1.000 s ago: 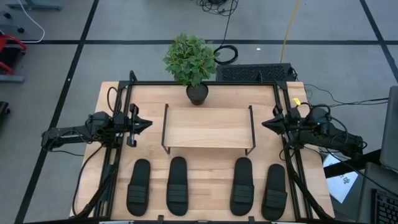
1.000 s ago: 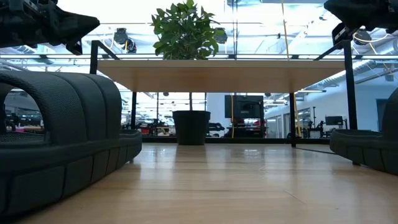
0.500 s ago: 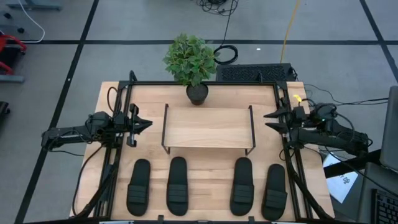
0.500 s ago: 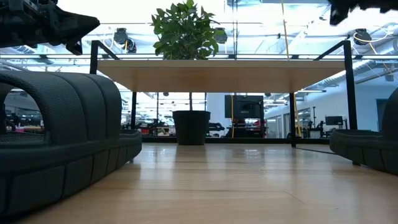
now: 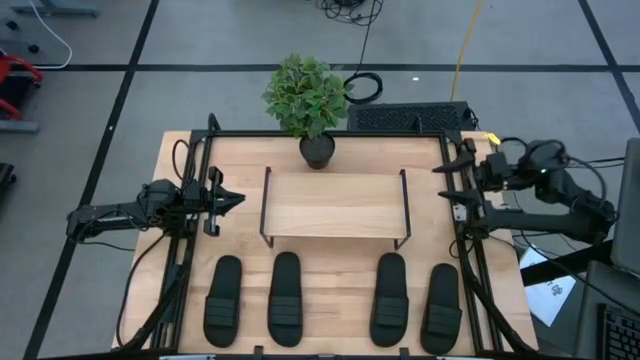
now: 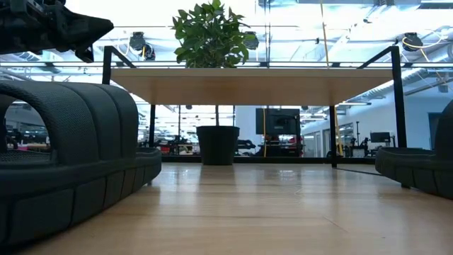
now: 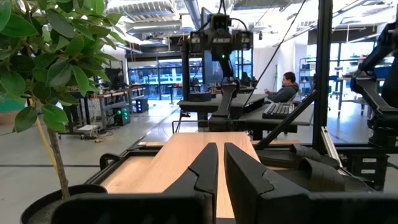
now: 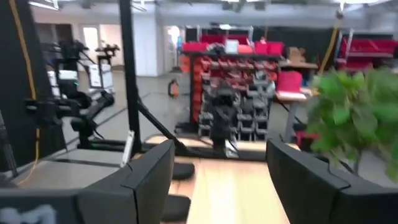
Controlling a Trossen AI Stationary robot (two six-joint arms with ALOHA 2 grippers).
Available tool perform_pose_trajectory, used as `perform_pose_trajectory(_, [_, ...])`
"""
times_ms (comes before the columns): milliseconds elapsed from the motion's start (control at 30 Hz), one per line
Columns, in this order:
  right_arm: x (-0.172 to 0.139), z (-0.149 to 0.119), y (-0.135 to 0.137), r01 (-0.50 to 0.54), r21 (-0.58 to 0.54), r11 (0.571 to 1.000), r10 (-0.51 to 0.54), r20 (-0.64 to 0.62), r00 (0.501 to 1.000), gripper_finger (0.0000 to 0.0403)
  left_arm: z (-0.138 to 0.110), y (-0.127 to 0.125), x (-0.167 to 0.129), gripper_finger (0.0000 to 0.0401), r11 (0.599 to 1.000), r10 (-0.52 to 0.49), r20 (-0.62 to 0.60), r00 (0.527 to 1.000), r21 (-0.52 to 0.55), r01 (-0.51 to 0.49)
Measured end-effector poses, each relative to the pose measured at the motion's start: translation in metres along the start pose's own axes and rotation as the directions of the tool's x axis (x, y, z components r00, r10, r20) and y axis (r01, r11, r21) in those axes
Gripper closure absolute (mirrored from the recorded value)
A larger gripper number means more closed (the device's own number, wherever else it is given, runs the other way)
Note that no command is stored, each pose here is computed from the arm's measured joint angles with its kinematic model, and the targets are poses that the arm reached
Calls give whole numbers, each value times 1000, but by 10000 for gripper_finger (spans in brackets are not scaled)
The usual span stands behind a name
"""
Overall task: Pick and place slides into the shelf
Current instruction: Put the black slides under the shelf
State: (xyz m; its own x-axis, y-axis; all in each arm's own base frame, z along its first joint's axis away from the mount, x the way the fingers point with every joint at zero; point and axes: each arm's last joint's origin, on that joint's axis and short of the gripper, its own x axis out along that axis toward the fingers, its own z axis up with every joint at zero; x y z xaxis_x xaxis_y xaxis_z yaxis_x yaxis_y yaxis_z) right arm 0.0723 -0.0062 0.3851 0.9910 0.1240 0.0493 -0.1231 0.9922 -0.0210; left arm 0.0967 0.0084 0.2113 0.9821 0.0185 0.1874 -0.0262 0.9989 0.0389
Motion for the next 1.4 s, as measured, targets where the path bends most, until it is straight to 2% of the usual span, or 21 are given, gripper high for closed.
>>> perform_pose_trajectory(67, [-2, 11, 2, -26, -22, 999, 27, 25, 999, 156, 0, 0, 0, 370, 1000, 0, 0, 1000, 0, 0])
perform_pose_trajectory(133, [-6, 17, 6, -98, -38, 994, 99, 31, 995, 156, 0, 0, 0, 370, 1000, 0, 0, 1000, 0, 0])
perform_pose_trajectory(200, [-9, 18, 8, -146, -12, 989, 146, 12, 989, 156, 0, 0, 0, 370, 1000, 0, 0, 1000, 0, 0])
perform_pose_trajectory(300, [-12, 15, 11, -198, 129, 972, 204, -34, 978, 156, 0, 0, 0, 370, 1000, 0, 0, 1000, 0, 0])
perform_pose_trajectory(467, [-13, -2, 13, -206, 397, 894, 301, -193, 934, 156, 0, 0, 0, 370, 1000, 0, 0, 1000, 0, 0])
perform_pose_trajectory(533, [-15, -12, 15, -163, 469, 868, 319, -275, 907, 156, 0, 0, 0, 370, 1000, 0, 0, 1000, 0, 0])
perform_pose_trajectory(700, [-23, -29, 17, -39, 570, 820, 338, -429, 838, 156, 0, 0, 0, 370, 1000, 0, 0, 1000, 0, 0])
perform_pose_trajectory(900, [-26, -54, 16, 213, 658, 722, 305, -579, 756, 156, 0, 0, 0, 370, 1000, 0, 0, 1000, 0, 0])
perform_pose_trajectory(1000, [-22, -66, 15, 271, 676, 685, 314, -610, 727, 156, 0, 0, 0, 370, 1000, 0, 0, 1000, 0, 0])
perform_pose_trajectory(1200, [-14, -94, 12, 335, 676, 656, 327, -655, 681, 156, 0, 0, 0, 370, 1000, 0, 0, 1000, 0, 0])
perform_pose_trajectory(1300, [-11, -113, 12, 404, 684, 607, 349, -686, 638, 156, 0, 0, 0, 370, 1000, 0, 0, 1000, 0, 0])
perform_pose_trajectory(1400, [-9, -133, 13, 436, 726, 532, 441, -677, 589, 156, 0, 0, 0, 370, 1000, 0, 0, 1000, 0, 0])
